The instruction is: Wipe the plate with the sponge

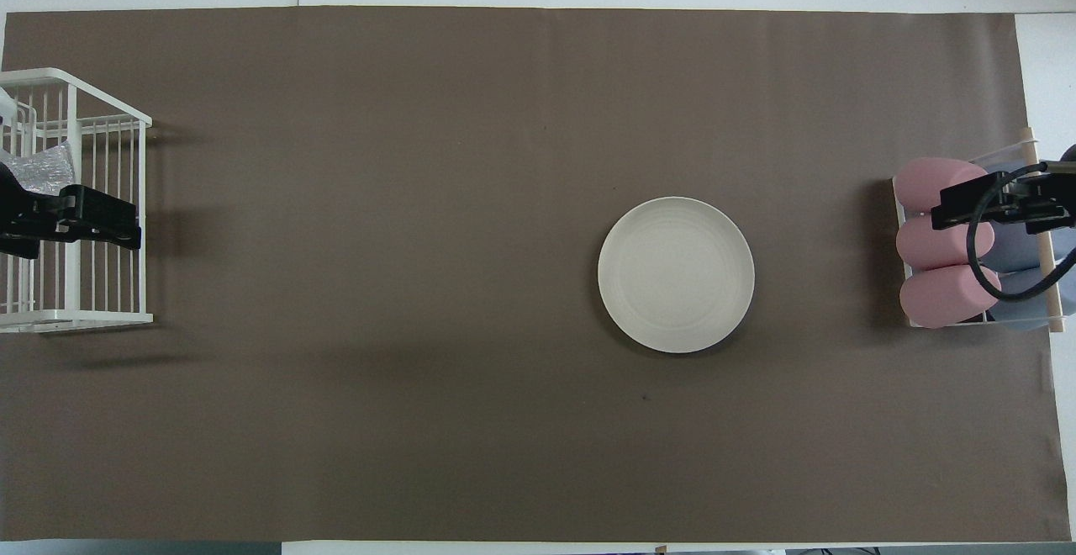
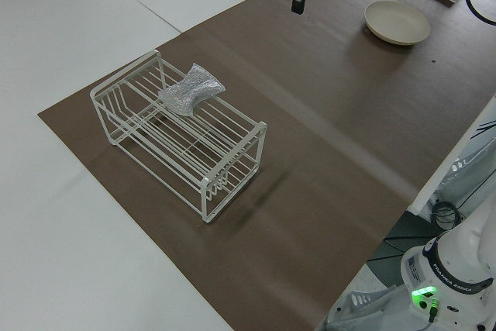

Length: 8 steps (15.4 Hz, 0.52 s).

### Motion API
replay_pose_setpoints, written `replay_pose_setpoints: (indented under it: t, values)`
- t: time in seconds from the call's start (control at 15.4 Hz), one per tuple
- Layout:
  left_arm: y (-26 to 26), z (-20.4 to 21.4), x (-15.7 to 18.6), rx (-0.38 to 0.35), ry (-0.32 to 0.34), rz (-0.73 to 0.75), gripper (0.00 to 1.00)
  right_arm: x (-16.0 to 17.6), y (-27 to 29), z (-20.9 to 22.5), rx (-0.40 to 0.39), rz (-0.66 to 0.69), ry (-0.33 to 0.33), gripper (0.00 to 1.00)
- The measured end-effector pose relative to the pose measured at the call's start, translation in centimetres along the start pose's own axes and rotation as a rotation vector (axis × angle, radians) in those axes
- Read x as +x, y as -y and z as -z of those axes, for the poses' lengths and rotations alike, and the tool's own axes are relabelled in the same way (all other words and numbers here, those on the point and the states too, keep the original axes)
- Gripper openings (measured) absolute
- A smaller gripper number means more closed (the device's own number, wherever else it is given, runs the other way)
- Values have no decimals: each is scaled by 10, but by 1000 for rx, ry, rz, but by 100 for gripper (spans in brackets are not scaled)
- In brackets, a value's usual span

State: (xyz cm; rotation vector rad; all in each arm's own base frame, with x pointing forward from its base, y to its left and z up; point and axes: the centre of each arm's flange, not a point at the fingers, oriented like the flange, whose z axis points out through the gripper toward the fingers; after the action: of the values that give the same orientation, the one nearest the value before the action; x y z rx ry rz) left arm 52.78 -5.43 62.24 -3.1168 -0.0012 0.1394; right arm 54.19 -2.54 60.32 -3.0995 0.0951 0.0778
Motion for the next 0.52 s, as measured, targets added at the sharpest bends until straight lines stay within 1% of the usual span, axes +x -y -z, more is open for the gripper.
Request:
replay_pose_setpoints:
  t: [0.2,0.52]
  values:
    - [-3,-8,5,-14,-31,-11,100,0,0,0,0,0,0,100]
    - [-6,-7,4,-31,-29,-13,100,0,0,0,0,0,0,100]
